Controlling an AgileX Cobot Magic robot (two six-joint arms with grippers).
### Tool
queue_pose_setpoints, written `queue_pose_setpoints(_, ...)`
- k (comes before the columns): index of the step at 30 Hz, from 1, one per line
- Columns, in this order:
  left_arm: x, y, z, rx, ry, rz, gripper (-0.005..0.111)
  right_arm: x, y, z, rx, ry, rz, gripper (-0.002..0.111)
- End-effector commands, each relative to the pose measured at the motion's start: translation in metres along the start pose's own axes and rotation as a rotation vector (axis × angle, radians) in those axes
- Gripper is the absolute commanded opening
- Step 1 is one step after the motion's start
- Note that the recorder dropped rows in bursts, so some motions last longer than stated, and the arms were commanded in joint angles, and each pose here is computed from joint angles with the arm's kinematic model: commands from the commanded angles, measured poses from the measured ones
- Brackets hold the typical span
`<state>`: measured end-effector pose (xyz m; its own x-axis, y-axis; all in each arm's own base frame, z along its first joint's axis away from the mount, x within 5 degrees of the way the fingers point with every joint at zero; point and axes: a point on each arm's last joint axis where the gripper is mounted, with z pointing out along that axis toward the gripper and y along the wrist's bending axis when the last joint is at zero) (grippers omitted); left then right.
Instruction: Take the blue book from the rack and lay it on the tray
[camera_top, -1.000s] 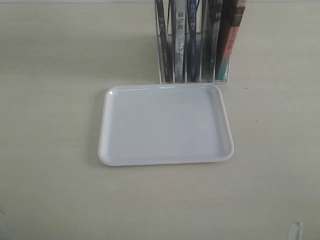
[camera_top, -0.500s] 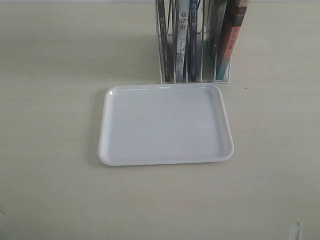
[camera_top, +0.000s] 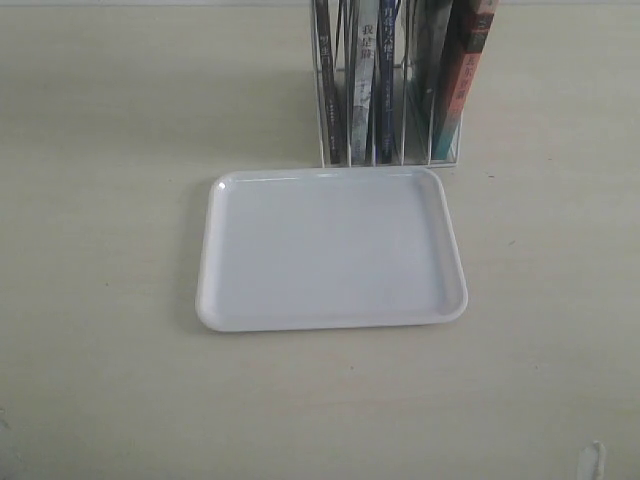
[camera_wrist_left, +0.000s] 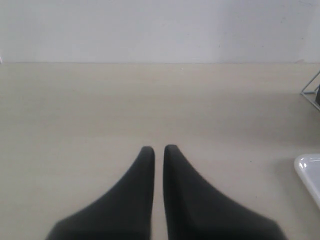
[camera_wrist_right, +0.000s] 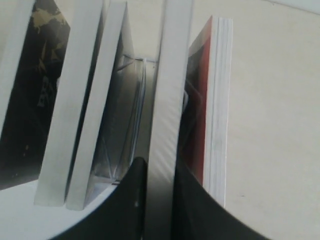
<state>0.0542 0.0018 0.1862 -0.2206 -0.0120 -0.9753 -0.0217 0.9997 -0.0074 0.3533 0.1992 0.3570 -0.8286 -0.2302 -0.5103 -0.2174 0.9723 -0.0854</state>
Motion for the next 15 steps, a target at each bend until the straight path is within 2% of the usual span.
queue_pose_setpoints(1, 0.001, 0.0, 0.0, 0.008, -0.004, 0.006, 0.006, -0.006, 0.001, -0.001, -0.017, -0.065, -0.014, 0.0)
queue_pose_setpoints(10, 0.001, 0.0, 0.0, 0.008, -0.004, 0.006, 0.006, -0.003, 0.009, 0.033, 0.004, 0.013, -0.036, 0.002)
queue_pose_setpoints(12, 0.001, 0.0, 0.0, 0.008, -0.004, 0.006, 0.006, -0.002, 0.01, 0.038, 0.01, 0.033, -0.057, 0.01)
queue_pose_setpoints(15, 0.001, 0.0, 0.0, 0.008, -0.004, 0.006, 0.006, 0.0, 0.011, 0.044, 0.016, 0.053, -0.06, 0.033)
